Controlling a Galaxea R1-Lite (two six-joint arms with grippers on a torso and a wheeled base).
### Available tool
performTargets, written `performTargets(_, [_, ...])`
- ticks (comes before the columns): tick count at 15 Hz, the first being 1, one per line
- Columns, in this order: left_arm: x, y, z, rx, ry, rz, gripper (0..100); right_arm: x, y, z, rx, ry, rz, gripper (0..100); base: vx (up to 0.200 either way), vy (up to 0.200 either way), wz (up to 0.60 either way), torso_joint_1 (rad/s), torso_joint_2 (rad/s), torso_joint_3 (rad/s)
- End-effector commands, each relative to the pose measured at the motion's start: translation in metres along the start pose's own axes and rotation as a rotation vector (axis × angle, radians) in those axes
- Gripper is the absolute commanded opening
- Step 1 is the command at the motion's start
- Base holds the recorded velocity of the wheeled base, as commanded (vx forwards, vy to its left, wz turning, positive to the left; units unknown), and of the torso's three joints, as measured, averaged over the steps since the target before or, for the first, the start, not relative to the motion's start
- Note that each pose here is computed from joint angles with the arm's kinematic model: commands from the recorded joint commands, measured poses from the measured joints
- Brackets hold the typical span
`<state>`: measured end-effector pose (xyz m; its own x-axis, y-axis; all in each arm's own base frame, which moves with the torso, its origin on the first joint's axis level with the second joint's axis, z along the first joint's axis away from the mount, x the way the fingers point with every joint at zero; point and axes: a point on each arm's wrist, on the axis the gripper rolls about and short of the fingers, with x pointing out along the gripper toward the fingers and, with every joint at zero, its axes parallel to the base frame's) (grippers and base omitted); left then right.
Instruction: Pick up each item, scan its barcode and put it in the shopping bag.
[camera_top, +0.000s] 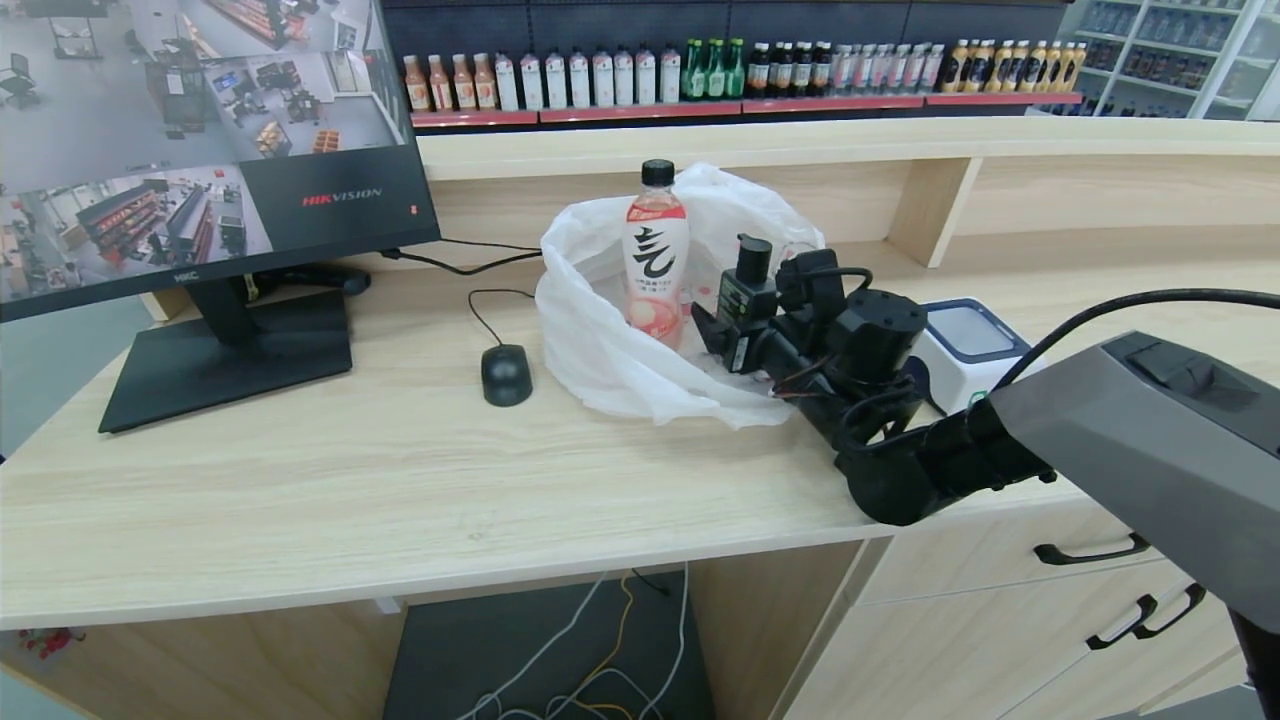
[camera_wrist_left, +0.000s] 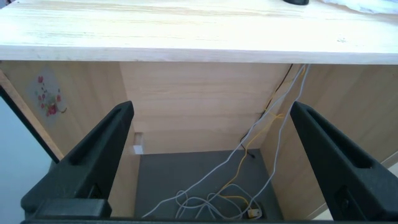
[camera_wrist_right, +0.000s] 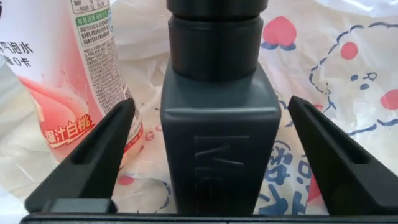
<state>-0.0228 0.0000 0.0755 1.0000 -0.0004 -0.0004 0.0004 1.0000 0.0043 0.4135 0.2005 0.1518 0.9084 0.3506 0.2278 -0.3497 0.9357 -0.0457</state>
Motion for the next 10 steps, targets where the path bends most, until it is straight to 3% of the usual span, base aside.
performTargets(1, [0.000, 0.000, 0.000, 0.000, 0.000, -0.001, 100, -0.001, -0.002, 0.009, 0.003, -0.031, -0.006, 100, 0.000, 0.000, 0.00, 0.000, 0.00, 0.000])
performTargets(10, [0.000, 0.000, 0.000, 0.000, 0.000, -0.001, 100, -0.039, -0.008, 0.076, 0.008, -0.130, 0.021, 100, 0.000, 0.000, 0.00, 0.000, 0.00, 0.000])
